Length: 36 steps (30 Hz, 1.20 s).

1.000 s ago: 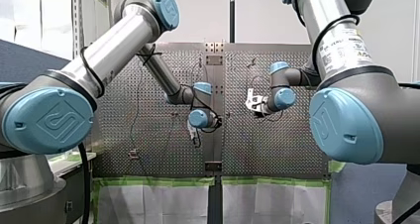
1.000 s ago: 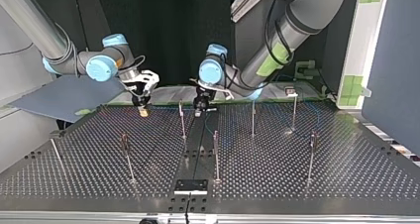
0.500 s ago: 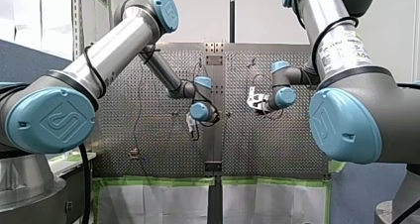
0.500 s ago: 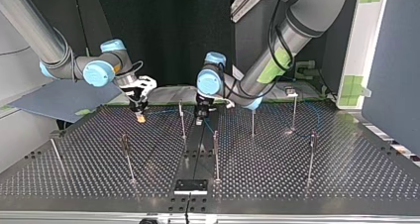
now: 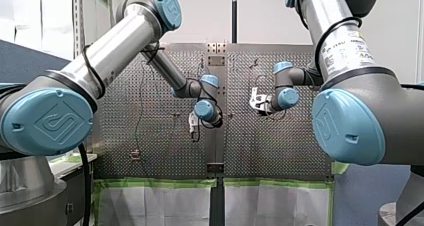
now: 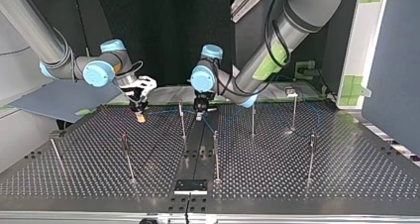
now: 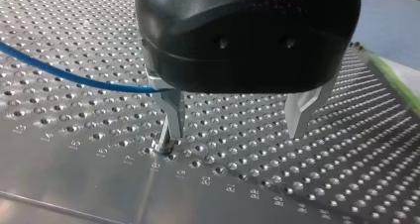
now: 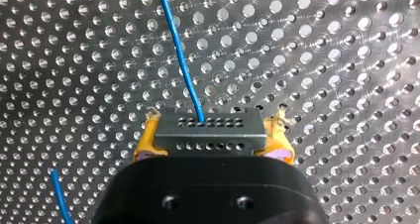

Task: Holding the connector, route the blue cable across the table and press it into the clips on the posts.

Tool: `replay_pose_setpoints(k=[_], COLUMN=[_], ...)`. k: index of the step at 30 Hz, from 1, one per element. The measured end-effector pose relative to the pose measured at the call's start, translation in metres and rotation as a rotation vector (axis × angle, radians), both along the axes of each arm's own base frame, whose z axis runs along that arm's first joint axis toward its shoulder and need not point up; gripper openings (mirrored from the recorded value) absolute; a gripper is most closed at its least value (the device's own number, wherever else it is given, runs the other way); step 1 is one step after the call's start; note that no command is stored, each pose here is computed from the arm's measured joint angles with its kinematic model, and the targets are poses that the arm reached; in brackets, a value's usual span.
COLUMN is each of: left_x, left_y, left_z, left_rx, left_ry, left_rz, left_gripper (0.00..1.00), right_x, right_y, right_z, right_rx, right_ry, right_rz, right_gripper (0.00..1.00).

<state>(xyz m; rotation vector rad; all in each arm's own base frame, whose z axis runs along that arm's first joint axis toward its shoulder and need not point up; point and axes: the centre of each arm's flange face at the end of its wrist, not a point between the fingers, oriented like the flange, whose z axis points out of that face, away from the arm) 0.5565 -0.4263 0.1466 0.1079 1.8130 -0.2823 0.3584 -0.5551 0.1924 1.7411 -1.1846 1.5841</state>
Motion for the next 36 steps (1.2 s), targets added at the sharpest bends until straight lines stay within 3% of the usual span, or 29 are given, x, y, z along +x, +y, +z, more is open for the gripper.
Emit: replay_pose_setpoints(k=[5,11,21,27,31,36], left_x=[-0.017,-0.038,-0.089,-0.110,-0.117,-0.127], left_y=[0.006,0.005,-0.007,-0.024,-0.046,-0.070], left_z=[0.008,0.022,0.042,0.065,0.076,0.071], left_rx=[0.022,0.030,0.045,0.002,-0.033,-0.020], left_ry=[0.032,0.016,0.017,-0.036,-0.083,-0.076], left_rz=[-0.001,-0.023,-0.069,-0.070,-0.069,-0.070], left_gripper=[1.00,1.00,1.00,1.00,1.00,1.00], right_x=[0.000,-0.001,-0.014,-0.026,-0.034,-0.044], right_y=[0.000,0.001,0.001,0.001,-0.002,-0.007], right_z=[0.000,0.000,-0.002,-0.004,-0.006,-0.006], right_rx=[0.000,0.008,0.059,0.087,0.090,0.081], right_ry=[0.000,0.003,0.025,0.041,0.051,0.061], right_rz=[0.000,0.000,-0.020,-0.036,-0.047,-0.042], right_gripper=[0.00,0.00,0.00,0.00,0.00,0.00])
